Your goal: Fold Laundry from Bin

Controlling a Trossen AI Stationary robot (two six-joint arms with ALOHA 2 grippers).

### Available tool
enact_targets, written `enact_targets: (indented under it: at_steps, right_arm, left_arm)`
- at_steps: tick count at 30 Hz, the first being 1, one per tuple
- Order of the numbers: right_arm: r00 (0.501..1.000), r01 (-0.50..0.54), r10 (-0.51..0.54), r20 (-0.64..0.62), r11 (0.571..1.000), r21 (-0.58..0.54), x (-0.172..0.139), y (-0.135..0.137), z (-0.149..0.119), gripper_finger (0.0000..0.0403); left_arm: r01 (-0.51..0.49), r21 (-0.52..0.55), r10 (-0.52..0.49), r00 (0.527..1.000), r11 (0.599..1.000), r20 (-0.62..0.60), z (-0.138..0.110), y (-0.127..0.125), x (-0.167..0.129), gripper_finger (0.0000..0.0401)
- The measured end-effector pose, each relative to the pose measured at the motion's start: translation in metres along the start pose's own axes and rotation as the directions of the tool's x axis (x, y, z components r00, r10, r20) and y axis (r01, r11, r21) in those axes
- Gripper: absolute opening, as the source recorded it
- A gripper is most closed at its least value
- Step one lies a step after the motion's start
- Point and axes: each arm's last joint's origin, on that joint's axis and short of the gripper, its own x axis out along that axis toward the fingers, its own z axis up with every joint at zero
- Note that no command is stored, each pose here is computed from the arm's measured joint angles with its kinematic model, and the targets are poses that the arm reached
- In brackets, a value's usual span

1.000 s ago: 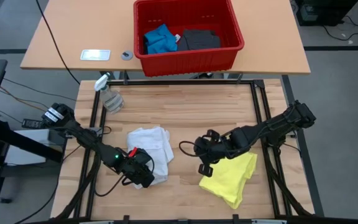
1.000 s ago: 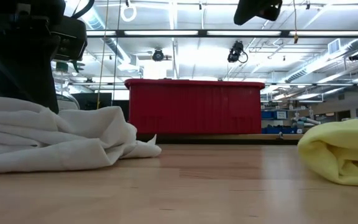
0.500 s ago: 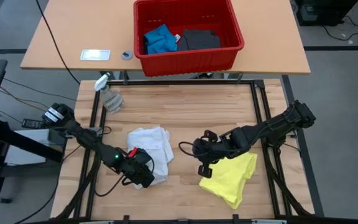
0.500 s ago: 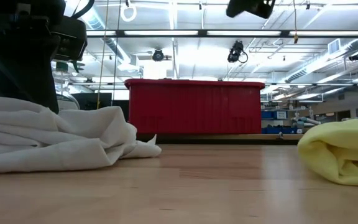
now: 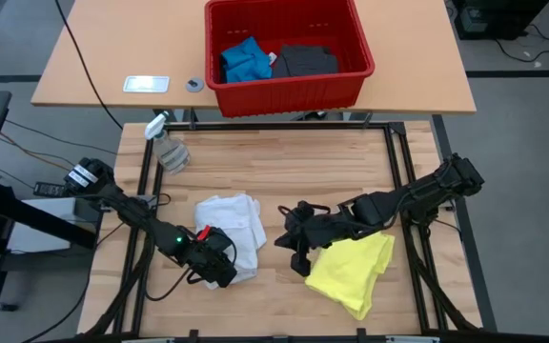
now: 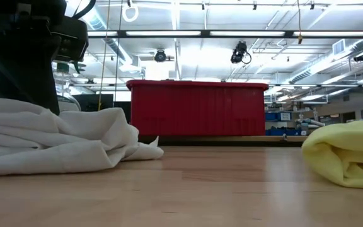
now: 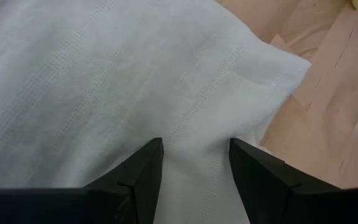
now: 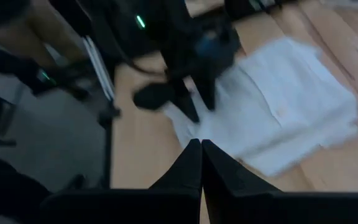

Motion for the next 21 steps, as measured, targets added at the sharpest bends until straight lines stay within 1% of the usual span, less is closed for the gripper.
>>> enact_targets:
  at_steps: [6,13,21]
  right_arm:
    - [0.985,-0.096,0.091,0.147,0.995,0.029,-0.001,0.009,0.014,0.0012]
    - [0.936,-0.202,0.180,0.303,0.978,0.044,-0.006,0.018,0.030,0.0012]
    - [0.882,-0.276,0.234,0.409,0.960,0.045,-0.012,0.023,0.040,0.0012]
  left_arm:
    - [0.000,0.000,0.000,1.000,1.000,0.000,0.000,0.000,0.000,0.0191]
    - [0.000,0.000,0.000,1.000,1.000,0.000,0.000,0.000,0.000,0.0191]
    - [0.000,0.000,0.000,1.000,1.000,0.000,0.000,0.000,0.000,0.0191]
